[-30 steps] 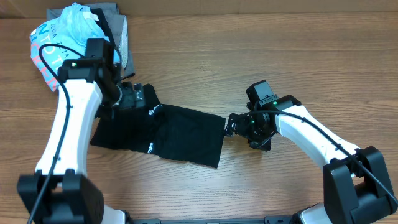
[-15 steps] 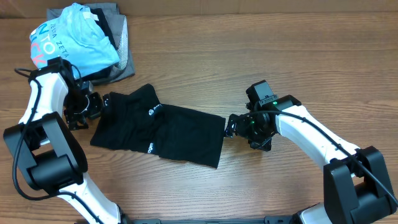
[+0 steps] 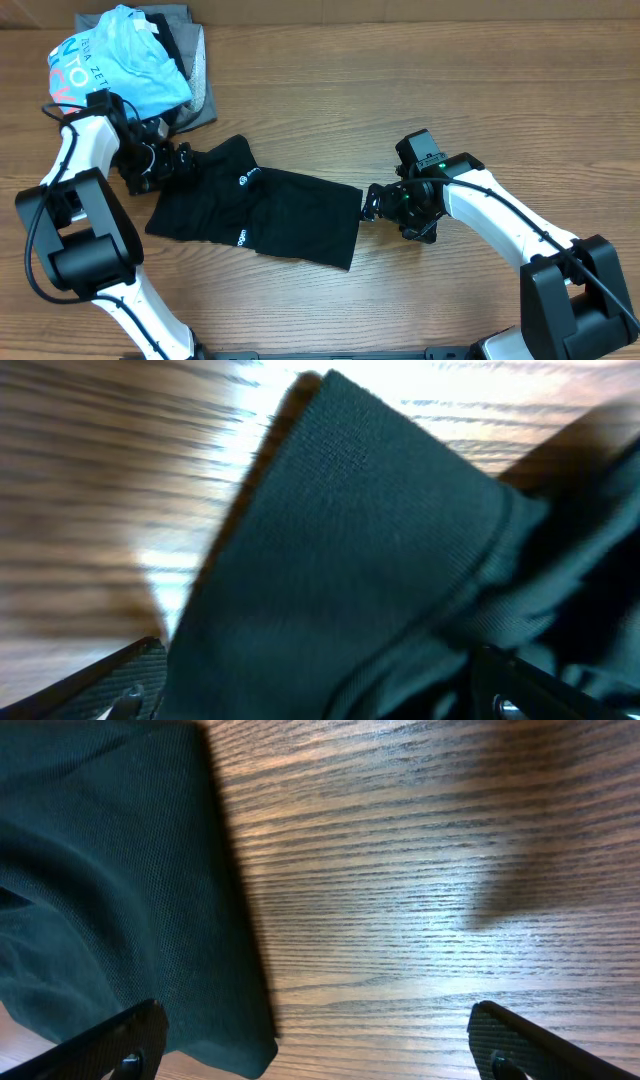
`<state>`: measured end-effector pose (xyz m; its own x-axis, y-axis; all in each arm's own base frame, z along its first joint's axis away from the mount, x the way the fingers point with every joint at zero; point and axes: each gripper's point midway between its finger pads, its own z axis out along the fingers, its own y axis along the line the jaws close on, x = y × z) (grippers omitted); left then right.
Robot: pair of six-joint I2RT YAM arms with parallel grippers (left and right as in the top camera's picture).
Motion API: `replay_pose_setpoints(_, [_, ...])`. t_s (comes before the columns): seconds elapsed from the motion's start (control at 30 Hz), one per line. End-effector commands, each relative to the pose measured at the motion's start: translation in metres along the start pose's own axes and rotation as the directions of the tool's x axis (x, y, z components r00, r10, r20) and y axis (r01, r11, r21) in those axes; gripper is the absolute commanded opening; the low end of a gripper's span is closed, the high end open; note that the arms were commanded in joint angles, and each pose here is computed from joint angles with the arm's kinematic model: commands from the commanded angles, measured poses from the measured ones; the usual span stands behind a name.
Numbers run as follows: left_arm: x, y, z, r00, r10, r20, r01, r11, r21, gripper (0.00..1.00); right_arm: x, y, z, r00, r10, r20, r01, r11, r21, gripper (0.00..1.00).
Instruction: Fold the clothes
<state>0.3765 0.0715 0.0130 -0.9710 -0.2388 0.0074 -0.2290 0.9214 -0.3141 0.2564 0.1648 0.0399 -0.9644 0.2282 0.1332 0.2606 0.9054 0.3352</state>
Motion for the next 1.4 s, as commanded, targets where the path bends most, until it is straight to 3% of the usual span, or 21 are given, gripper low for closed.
replay_pose_setpoints(0.0, [-0.001, 0.001, 0.017, 0.999, 0.028, -0.031, -0.027, 0.999, 0.027, 1.00, 0.003, 0.000, 0.000, 1.000, -0.006, -0.008, 0.006, 1.000, -0.005, 1.00])
replay_pose_setpoints(0.13, [0.004, 0.003, 0.027, 0.998, 0.016, -0.065, -0.014, 0.999, 0.034, 1.00, 0.004, -0.001, 0.000, 1.000, -0.004, -0.014, 0.004, 1.000, -0.001, 1.00])
replay_pose_setpoints(0.23, [0.012, -0.006, 0.028, 0.995, 0.021, -0.097, -0.015, 0.998, 0.067, 0.85, 0.001, 0.001, 0.000, 1.000, -0.008, -0.003, 0.008, 1.000, -0.009, 1.00])
replay_pose_setpoints(0.33, [0.021, -0.018, 0.029, 0.990, 0.027, -0.135, -0.015, 0.996, 0.090, 0.53, -0.001, 0.002, 0.000, 1.000, -0.012, 0.006, 0.012, 1.000, -0.016, 1.00])
replay_pose_setpoints(0.43, [0.030, -0.030, 0.032, 0.983, 0.035, -0.179, -0.019, 0.996, 0.089, 0.09, -0.001, 0.002, 0.000, 1.000, -0.012, 0.005, 0.012, 1.000, -0.015, 1.00])
replay_pose_setpoints(0.47, [0.033, -0.034, 0.033, 0.981, 0.040, -0.190, -0.023, 0.996, 0.089, 0.04, 0.000, 0.002, 0.000, 1.000, -0.011, 0.003, 0.011, 1.000, -0.013, 1.00])
replay_pose_setpoints(0.83, [0.035, -0.084, 0.001, 0.989, 0.066, -0.133, -0.054, 0.994, 0.097, 0.04, 0.005, 0.013, 0.001, 0.999, -0.031, -0.018, 0.029, 0.998, -0.059, 1.00])
replay_pose_setpoints(1.2, [0.055, -0.171, -0.081, 0.957, 0.276, 0.086, -0.285, 0.950, 0.124, 0.04, 0.008, 0.018, 0.014, 0.999, -0.010, -0.043, 0.008, 0.998, -0.060, 1.00])
replay_pose_setpoints(1.37, [0.086, -0.204, -0.075, 0.956, 0.292, 0.014, -0.291, 0.947, 0.138, 0.04, 0.014, 0.021, 0.034, 0.992, -0.002, -0.129, -0.010, 0.996, -0.093, 1.00])
